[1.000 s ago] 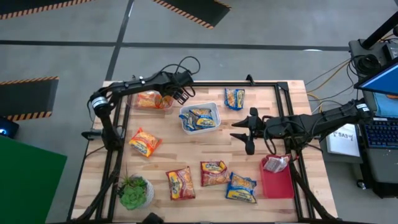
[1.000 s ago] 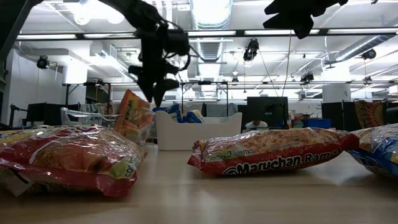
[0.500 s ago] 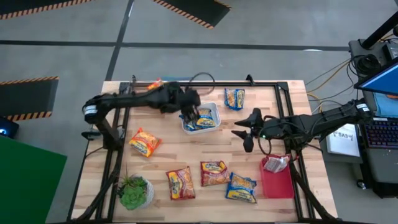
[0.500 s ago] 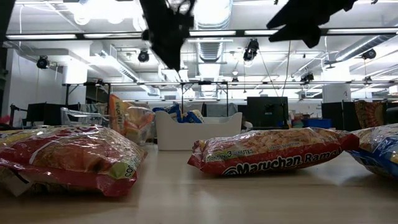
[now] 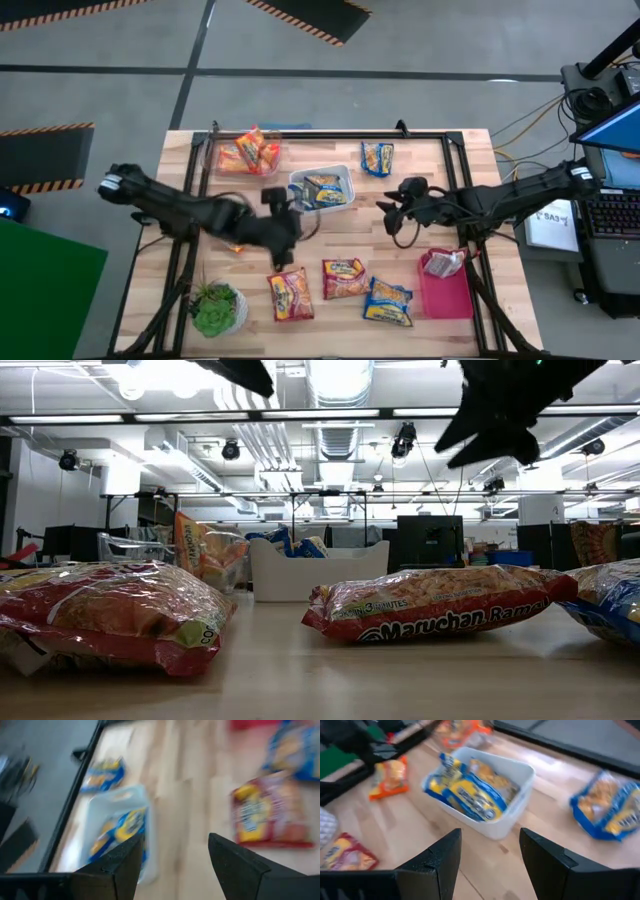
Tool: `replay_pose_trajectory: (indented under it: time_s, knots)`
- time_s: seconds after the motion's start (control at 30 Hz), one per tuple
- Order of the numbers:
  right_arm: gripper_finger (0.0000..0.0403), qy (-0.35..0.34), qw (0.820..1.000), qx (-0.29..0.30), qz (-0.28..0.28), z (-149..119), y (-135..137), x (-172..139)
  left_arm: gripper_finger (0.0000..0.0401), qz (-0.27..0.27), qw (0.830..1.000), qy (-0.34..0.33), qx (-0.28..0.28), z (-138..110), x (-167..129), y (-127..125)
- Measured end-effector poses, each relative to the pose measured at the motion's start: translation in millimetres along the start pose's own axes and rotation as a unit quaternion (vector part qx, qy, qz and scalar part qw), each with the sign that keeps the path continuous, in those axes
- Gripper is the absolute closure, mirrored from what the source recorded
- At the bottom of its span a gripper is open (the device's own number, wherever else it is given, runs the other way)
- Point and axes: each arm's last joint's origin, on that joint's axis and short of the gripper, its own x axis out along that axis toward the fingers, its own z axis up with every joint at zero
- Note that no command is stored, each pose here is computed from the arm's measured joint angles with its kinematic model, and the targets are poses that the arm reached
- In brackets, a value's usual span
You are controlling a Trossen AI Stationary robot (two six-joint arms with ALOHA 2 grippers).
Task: Sort Maruchan noodles
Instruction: Put the blue noodle pack into the white bin
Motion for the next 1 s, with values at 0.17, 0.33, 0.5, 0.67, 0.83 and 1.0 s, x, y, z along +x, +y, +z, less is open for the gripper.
replay_pose_trajectory:
  time_s: [0.17,0.33,0.5,0.67,0.83,1.0]
  knots:
    - [0.0213,0.031,0.997,0.05,-0.042,3,-14,16,0.0194,-0.04,0.993,-0.112,0.022,-26,-10,-20]
    - [0.0213,0.079,0.992,0.081,-0.059,21,-32,35,0.0194,-0.046,0.982,-0.185,0.015,-43,-14,-18]
    - [0.0213,0.12,0.986,0.076,-0.083,49,-57,57,0.0194,0.004,0.979,-0.201,0.023,-54,-18,-9]
    - [0.0213,0.182,0.98,-0.046,-0.058,77,-75,86,0.0194,0.044,0.978,-0.201,0.021,-57,-23,-2]
    - [0.0213,0.265,0.943,-0.193,-0.054,87,-85,115,0.0194,0.043,0.979,-0.197,0.019,-59,-25,0]
    - [0.0213,0.326,0.918,-0.204,-0.094,90,-97,148,0.0194,0.042,0.98,-0.193,0.021,-60,-25,0]
